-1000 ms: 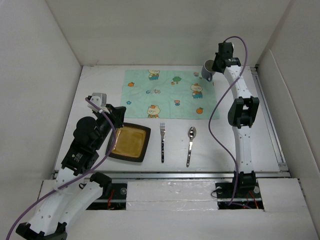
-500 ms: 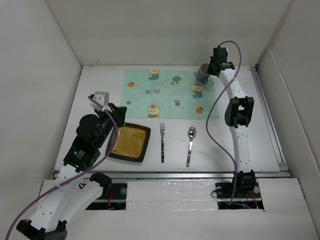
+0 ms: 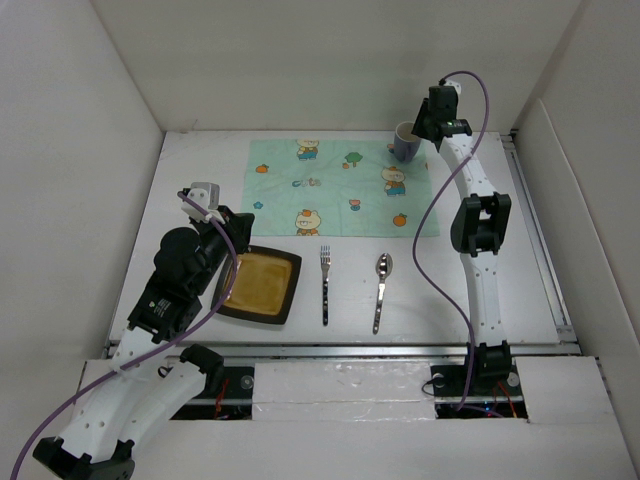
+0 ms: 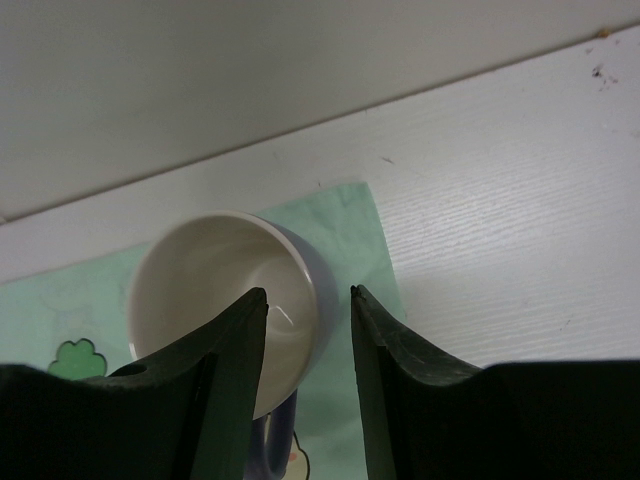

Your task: Set the dinner table for one person

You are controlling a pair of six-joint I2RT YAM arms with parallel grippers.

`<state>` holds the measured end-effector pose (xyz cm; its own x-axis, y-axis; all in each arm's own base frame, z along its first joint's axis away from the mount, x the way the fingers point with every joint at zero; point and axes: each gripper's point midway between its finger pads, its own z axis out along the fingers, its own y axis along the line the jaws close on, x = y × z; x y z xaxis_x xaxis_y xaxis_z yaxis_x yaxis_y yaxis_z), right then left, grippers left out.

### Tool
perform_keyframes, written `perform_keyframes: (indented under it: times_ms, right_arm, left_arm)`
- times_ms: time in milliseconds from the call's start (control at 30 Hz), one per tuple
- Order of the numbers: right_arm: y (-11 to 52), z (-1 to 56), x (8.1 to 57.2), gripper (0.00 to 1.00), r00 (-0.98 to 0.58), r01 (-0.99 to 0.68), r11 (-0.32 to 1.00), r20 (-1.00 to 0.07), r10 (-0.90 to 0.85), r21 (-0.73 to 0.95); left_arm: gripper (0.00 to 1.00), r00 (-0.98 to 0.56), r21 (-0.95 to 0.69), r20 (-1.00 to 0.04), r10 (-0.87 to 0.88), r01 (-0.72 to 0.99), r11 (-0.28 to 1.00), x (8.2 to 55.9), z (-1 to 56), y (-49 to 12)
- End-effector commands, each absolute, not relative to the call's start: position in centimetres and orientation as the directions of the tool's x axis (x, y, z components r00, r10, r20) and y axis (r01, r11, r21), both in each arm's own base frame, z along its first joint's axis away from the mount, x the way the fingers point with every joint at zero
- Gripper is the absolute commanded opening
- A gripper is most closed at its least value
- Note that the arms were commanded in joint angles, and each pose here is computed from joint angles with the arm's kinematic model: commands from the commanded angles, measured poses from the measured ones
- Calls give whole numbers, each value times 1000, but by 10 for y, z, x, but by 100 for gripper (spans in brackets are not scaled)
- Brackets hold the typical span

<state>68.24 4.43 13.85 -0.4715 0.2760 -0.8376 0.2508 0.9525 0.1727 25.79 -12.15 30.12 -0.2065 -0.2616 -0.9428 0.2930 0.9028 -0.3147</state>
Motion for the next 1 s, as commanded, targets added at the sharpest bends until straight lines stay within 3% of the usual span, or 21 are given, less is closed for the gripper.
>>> perform_keyframes:
  times_ms: [0,233,300,333,367,400,433,467,500,533,567,667,700,800,967]
  right_arm:
    - [48,236,686,45,-286,216,946,-911,298,241]
    - [51,247,667,43,-301,211,951,-911,283,226]
    - [48,294,648,42,-235,191,954,-933,272,230]
    - [52,327,631,39,-166,160,956,-948,271,245]
    - [59,292,628,34,-239,163,961,-936,259,225]
    - [63,335,601,27,-179,128,962,-948,263,242]
    - [69,353,588,10,-130,93,962,-955,268,258]
    - [88,307,567,4,-227,70,969,-942,247,238]
    - [95,339,535,0,-174,30,966,-951,257,255]
    - [106,339,517,0,-162,-2,965,-952,259,263]
    - [130,280,487,0,-279,-25,971,-935,220,236]
    - [161,272,419,0,-272,-119,943,-924,270,311]
    - [185,225,386,0,-372,-157,932,-894,250,326]
    - [233,192,320,0,-479,-279,891,-856,193,357]
    - [284,153,246,0,-596,-340,868,-796,100,363]
  left_arm:
    - [3,-164,-306,-950,-267,307,901,257,313,-121]
    - [3,-156,-309,-949,-273,312,898,256,316,-121]
    - [3,-163,-311,-949,-271,318,896,255,315,-122]
    - [3,-159,-312,-949,-273,322,894,255,316,-123]
    - [3,-159,-312,-949,-273,323,893,255,316,-123]
    - [3,-158,-312,-949,-274,324,893,254,317,-123]
    - [1,-157,-312,-949,-274,327,892,253,317,-123]
    - [0,-155,-312,-949,-276,328,892,253,318,-123]
    - [0,-150,-313,-949,-278,331,890,252,320,-123]
    - [0,-150,-311,-949,-276,328,892,252,320,-122]
    - [0,-152,-314,-948,-279,326,892,252,319,-122]
    - [0,-155,-319,-947,-282,335,887,251,319,-124]
    - [0,-155,-319,-947,-282,339,885,252,319,-125]
    - [0,-174,-323,-945,-277,361,875,252,318,-131]
    - [0,-157,-323,-946,-285,358,876,248,321,-127]
